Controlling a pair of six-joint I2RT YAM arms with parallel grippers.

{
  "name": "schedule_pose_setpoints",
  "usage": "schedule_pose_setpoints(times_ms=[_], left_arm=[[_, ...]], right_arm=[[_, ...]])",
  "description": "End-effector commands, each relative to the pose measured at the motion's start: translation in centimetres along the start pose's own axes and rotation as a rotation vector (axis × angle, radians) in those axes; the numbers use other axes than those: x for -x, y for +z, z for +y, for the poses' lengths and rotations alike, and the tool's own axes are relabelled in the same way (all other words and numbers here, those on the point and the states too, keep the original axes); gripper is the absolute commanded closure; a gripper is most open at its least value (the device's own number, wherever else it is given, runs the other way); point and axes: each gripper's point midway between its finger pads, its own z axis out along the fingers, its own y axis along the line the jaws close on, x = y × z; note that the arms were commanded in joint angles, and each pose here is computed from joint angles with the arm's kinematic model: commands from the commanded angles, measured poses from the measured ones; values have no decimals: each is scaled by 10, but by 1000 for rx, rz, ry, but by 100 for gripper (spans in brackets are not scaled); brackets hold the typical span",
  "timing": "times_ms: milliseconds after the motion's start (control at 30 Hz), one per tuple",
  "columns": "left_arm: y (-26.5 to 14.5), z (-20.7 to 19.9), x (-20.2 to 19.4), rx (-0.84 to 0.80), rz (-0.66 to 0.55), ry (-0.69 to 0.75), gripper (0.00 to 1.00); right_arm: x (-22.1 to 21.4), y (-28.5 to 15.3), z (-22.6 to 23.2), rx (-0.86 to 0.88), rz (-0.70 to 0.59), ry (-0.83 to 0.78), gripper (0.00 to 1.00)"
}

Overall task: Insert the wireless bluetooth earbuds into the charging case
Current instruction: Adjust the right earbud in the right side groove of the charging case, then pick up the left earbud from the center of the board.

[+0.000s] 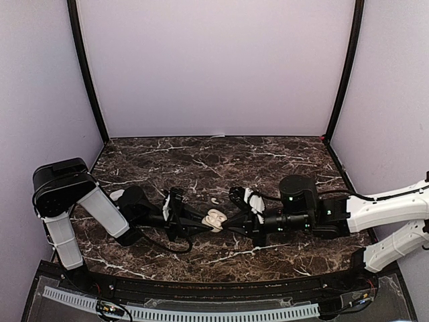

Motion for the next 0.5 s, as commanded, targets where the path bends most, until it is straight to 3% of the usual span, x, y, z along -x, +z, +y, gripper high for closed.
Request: schedule_pose_setpoints(times_ms=[0,200,367,467], left_arm=[[-3,-11,49,-30,-158,204,100],[-6,-11,47,-1,-155,197,100],[-21,9,47,90,-160,50,100],[-40,20,47,179,-160,52,100]], right_arm=[[24,-14,0,-17,-90,-22,100],[21,-27,-15,-117,-112,3,100],[4,-29,-39,-205,-47,61,99],[-6,-26,-50,-206,3,120,94]])
